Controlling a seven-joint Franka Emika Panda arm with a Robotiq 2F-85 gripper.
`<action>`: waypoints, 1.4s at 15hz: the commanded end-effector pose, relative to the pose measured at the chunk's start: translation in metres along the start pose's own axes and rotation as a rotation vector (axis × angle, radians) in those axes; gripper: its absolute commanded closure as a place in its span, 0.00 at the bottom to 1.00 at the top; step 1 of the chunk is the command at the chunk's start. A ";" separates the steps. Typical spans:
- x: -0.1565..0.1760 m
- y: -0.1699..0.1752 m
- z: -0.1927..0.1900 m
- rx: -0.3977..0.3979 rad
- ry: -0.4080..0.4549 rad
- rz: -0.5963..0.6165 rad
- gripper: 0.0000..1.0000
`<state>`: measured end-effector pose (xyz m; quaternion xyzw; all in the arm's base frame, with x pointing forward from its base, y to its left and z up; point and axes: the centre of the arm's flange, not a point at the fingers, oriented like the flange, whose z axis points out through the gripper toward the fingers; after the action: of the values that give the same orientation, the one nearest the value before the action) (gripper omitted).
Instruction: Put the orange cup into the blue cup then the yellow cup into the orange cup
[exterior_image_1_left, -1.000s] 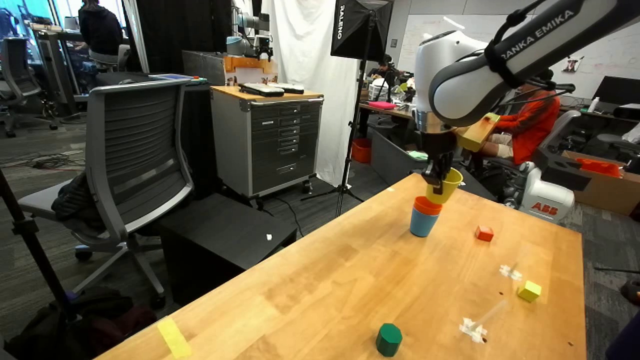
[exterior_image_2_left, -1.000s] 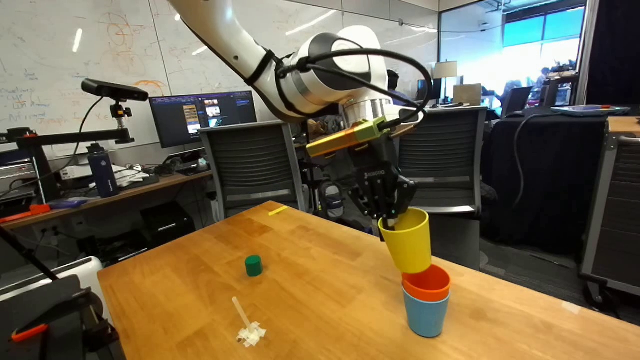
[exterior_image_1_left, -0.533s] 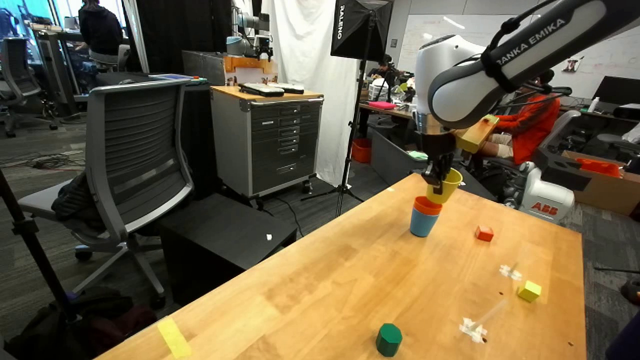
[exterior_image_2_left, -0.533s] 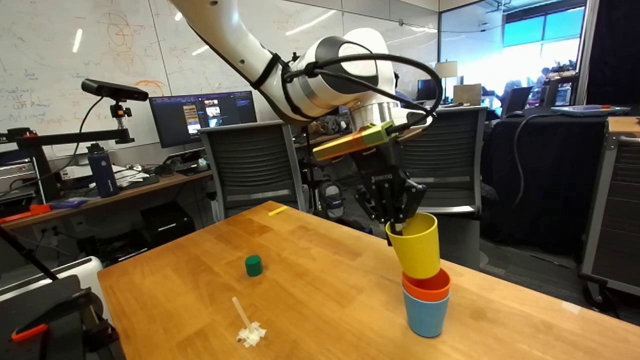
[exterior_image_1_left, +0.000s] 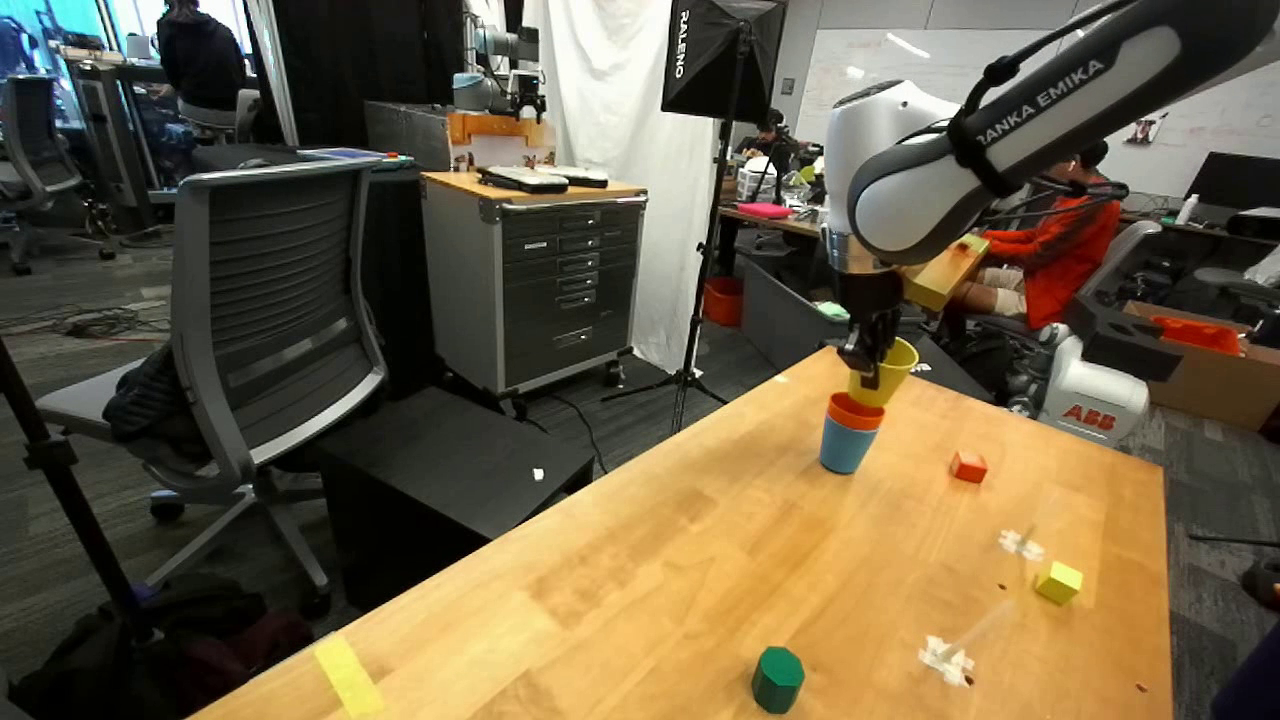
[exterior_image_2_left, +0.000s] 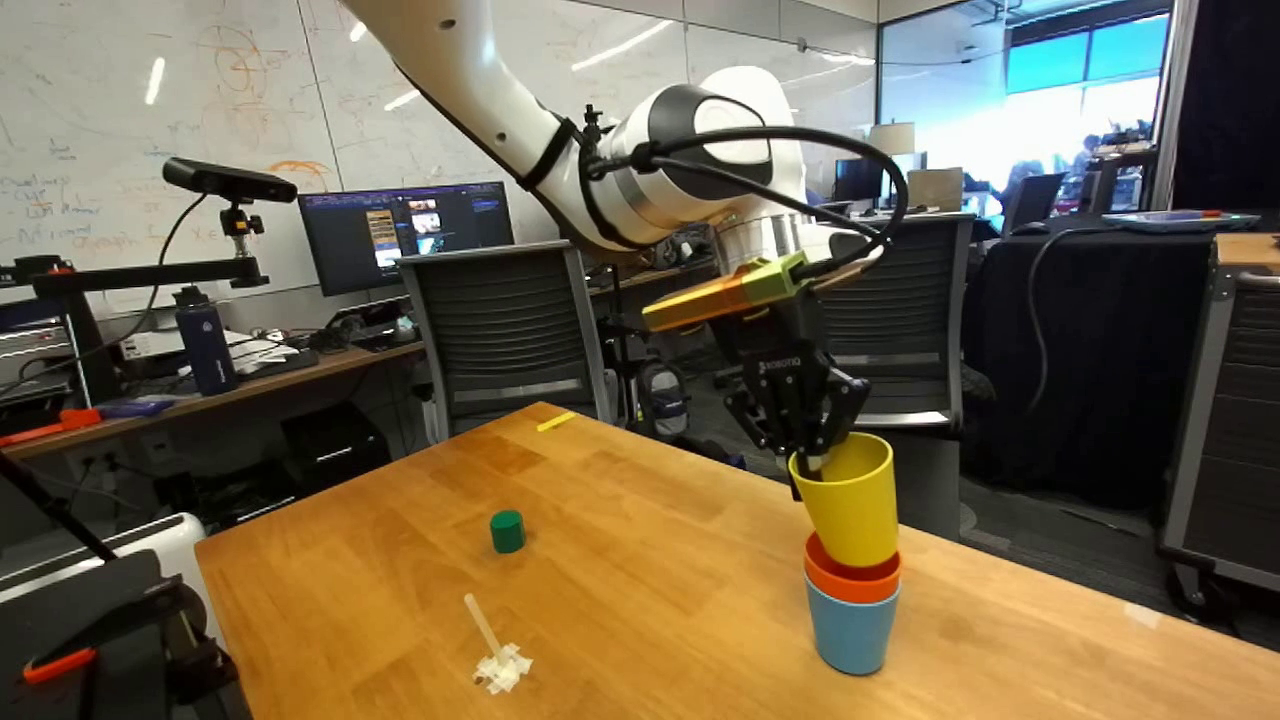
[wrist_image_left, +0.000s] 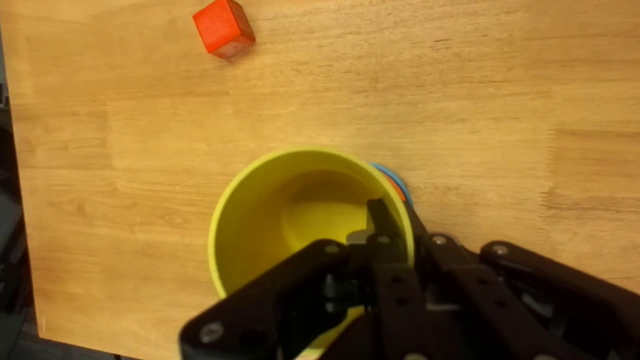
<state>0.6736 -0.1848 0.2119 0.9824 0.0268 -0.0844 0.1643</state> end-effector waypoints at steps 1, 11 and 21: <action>0.007 -0.001 0.008 0.007 -0.004 0.011 0.98; 0.009 -0.007 0.022 0.008 -0.029 0.007 0.68; 0.003 -0.012 -0.006 0.032 -0.020 0.005 0.01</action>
<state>0.6743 -0.1820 0.1877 0.9821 0.0248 -0.0961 0.1599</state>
